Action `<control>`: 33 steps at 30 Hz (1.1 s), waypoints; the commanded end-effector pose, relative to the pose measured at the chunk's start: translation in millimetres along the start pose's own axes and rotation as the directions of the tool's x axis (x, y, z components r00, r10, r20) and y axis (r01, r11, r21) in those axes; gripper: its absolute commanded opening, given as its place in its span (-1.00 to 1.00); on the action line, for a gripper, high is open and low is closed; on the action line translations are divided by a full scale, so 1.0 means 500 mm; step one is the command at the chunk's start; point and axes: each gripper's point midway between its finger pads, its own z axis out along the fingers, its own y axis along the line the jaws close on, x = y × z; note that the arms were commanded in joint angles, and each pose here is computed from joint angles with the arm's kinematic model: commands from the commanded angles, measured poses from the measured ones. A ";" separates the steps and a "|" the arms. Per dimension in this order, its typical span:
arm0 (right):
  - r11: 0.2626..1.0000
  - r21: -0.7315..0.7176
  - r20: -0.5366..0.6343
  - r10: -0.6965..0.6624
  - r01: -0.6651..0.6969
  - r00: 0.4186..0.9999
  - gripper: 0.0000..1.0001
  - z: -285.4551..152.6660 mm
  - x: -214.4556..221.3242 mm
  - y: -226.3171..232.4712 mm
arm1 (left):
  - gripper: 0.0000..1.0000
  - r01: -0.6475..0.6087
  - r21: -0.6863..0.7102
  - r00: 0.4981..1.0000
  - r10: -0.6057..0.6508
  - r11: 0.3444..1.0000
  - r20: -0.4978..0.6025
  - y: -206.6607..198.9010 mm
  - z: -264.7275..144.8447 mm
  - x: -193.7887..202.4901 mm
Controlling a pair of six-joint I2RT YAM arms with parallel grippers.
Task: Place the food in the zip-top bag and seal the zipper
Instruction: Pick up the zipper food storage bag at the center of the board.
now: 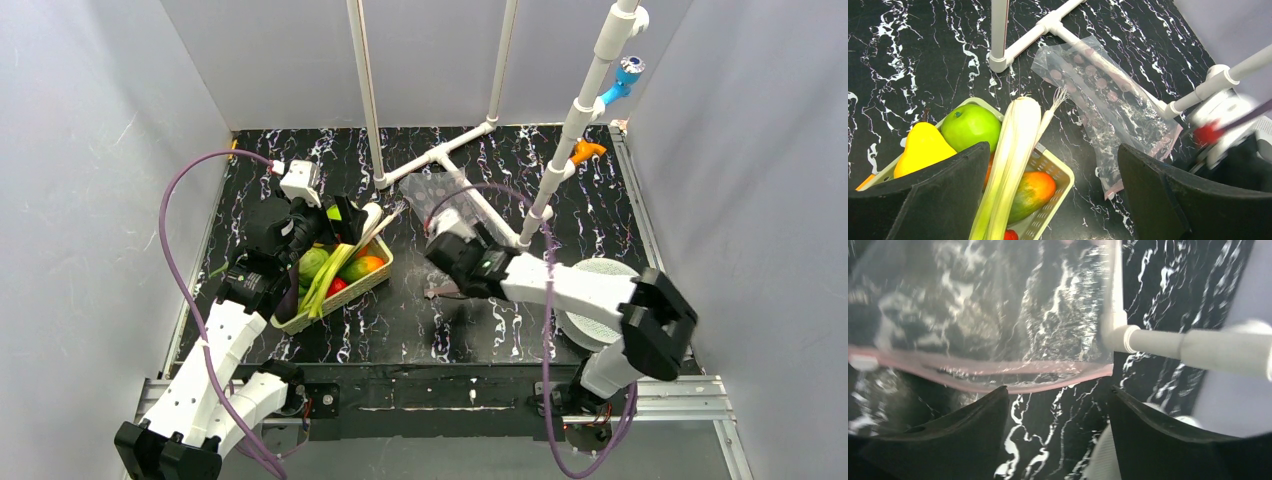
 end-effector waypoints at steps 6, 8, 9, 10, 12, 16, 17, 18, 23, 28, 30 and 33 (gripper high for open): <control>0.321 -0.310 -0.105 0.924 -0.895 0.368 0.93 -0.064 -0.030 -0.008 | 0.99 -0.001 0.011 0.999 0.000 1.000 0.051 -0.012 -0.015 -0.042; 0.198 -0.370 -0.075 0.968 -0.908 0.241 0.97 -0.070 -0.034 -0.019 | 0.99 0.000 0.011 0.999 0.000 1.000 0.051 -0.013 -0.015 -0.042; 0.136 -0.391 -0.068 0.982 -0.910 0.176 0.97 -0.069 -0.030 -0.023 | 0.99 0.001 0.011 0.999 -0.002 1.000 0.050 -0.012 -0.014 -0.041; 0.057 -0.424 -0.069 0.993 -0.904 0.095 0.97 -0.071 -0.029 -0.027 | 0.99 0.002 0.011 0.999 -0.003 1.000 0.049 -0.013 -0.014 -0.041; -0.041 -0.472 -0.080 0.997 -0.881 -0.004 0.97 -0.071 -0.030 -0.025 | 0.99 0.004 0.013 0.999 -0.004 1.000 0.049 -0.013 -0.013 -0.041; -0.234 -0.427 -0.146 0.971 -0.874 -0.188 0.97 -0.022 0.007 0.007 | 0.99 0.007 0.016 0.999 -0.008 1.000 0.045 -0.014 -0.012 -0.039; -0.266 -0.406 -0.142 0.964 -0.874 -0.227 0.97 -0.003 0.024 0.009 | 0.99 0.007 0.014 0.999 -0.008 1.000 0.045 -0.013 -0.012 -0.039; -0.334 -0.350 -0.172 0.941 -0.875 -0.291 0.97 0.018 0.045 0.012 | 0.99 0.008 0.010 0.999 -0.008 1.000 0.042 -0.012 -0.011 -0.037; -0.419 -0.315 -0.219 0.905 -0.851 -0.364 0.91 0.051 0.057 0.017 | 0.99 0.010 0.012 0.999 -0.011 1.000 0.044 -0.013 -0.011 -0.039; -0.506 -0.279 -0.273 0.857 -0.816 -0.437 0.60 0.072 0.058 0.027 | 0.99 0.010 0.010 0.999 -0.011 1.000 0.041 -0.012 -0.010 -0.036; -0.523 -0.286 -0.292 0.846 -0.803 -0.447 0.47 0.078 0.050 0.027 | 0.99 0.011 0.008 0.999 -0.011 1.000 0.038 -0.012 -0.009 -0.035; -0.540 -0.290 -0.315 0.834 -0.790 -0.454 0.32 0.085 0.037 0.027 | 0.99 0.010 0.013 0.999 -0.011 1.000 0.037 -0.014 -0.008 -0.034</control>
